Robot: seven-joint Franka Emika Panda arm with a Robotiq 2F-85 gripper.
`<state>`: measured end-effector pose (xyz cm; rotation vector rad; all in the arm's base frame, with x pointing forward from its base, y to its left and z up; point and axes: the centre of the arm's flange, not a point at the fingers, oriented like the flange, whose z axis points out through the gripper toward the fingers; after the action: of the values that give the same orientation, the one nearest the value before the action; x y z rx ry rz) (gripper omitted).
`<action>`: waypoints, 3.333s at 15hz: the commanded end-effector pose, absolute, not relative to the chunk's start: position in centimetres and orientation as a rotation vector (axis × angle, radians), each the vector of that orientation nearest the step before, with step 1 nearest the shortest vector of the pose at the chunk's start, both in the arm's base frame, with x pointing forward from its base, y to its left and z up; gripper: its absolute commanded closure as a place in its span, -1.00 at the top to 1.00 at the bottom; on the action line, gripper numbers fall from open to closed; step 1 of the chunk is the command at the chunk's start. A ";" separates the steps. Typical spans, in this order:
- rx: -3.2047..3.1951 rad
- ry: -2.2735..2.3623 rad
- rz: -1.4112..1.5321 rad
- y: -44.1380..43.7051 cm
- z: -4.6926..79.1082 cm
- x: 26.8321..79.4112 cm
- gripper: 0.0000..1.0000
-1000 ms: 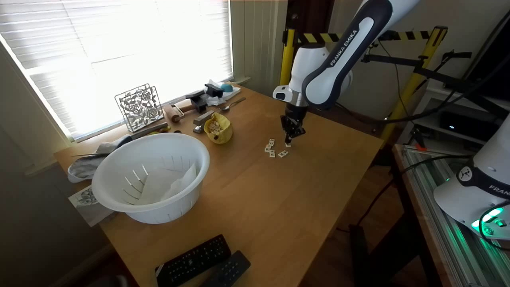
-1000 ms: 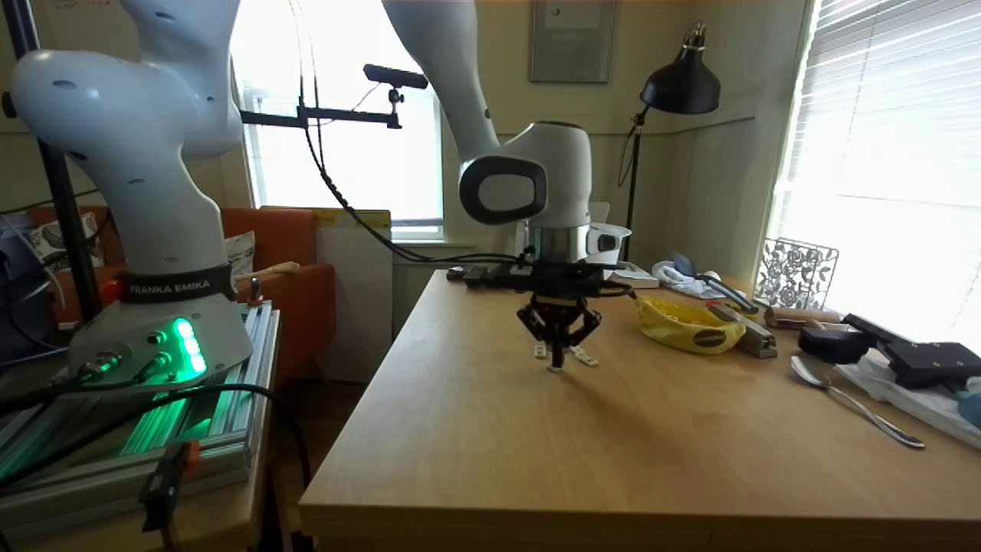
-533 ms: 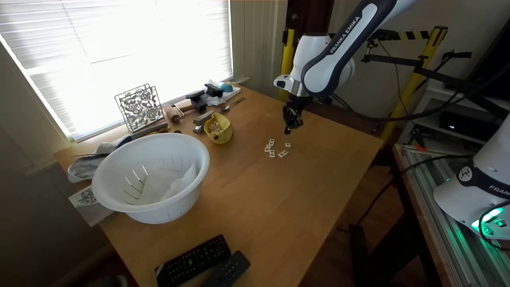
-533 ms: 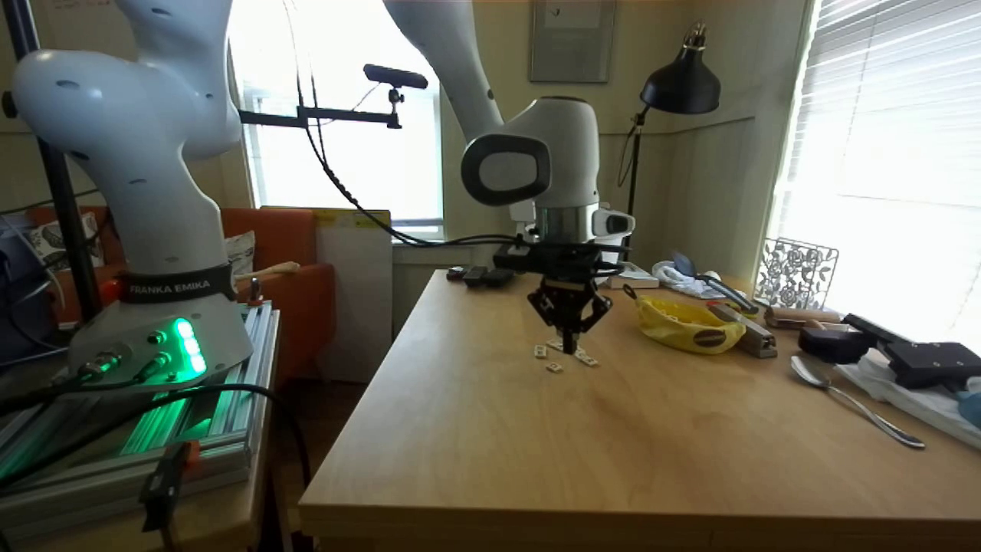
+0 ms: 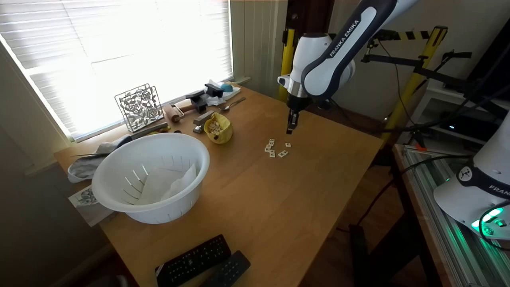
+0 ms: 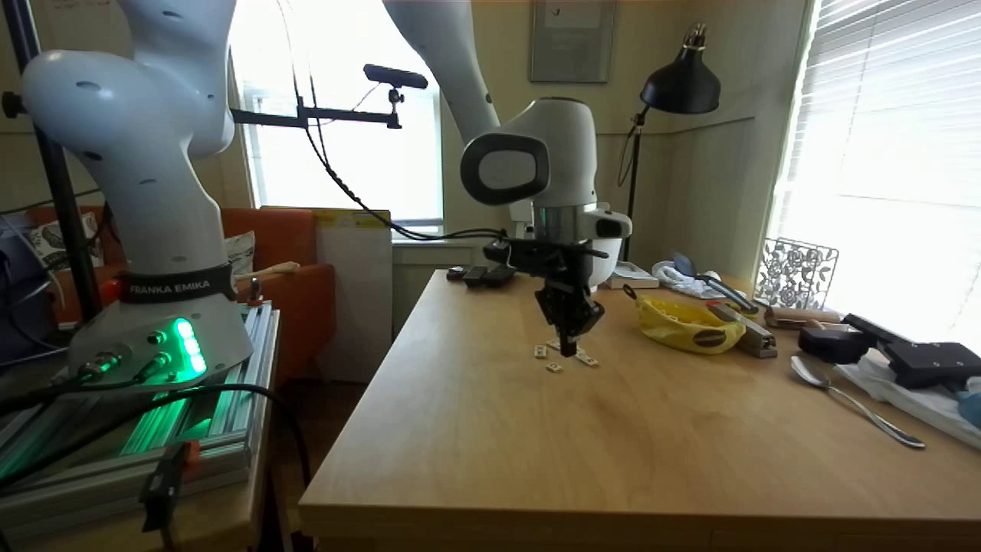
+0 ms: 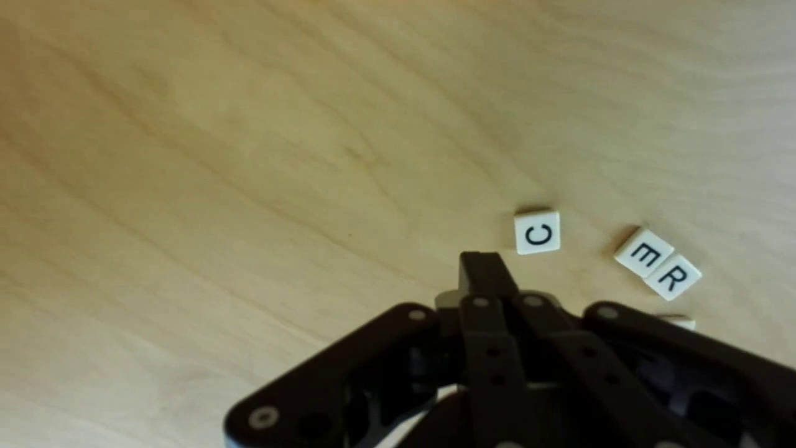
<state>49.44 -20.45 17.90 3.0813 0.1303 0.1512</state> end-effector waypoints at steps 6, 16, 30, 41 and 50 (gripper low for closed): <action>3.056 -0.366 0.109 -18.0 17.2 49.3 -1.00; 2.996 -0.719 0.103 -17.4 15.6 49.1 -1.00; 3.035 -0.738 0.129 -17.2 13.9 49.3 -1.00; 3.161 -0.384 0.156 -16.9 13.1 50.8 -1.00; 3.212 -0.188 0.245 -16.6 12.3 52.8 -1.00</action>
<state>52.07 -16.27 14.55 3.1763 -0.2301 0.2387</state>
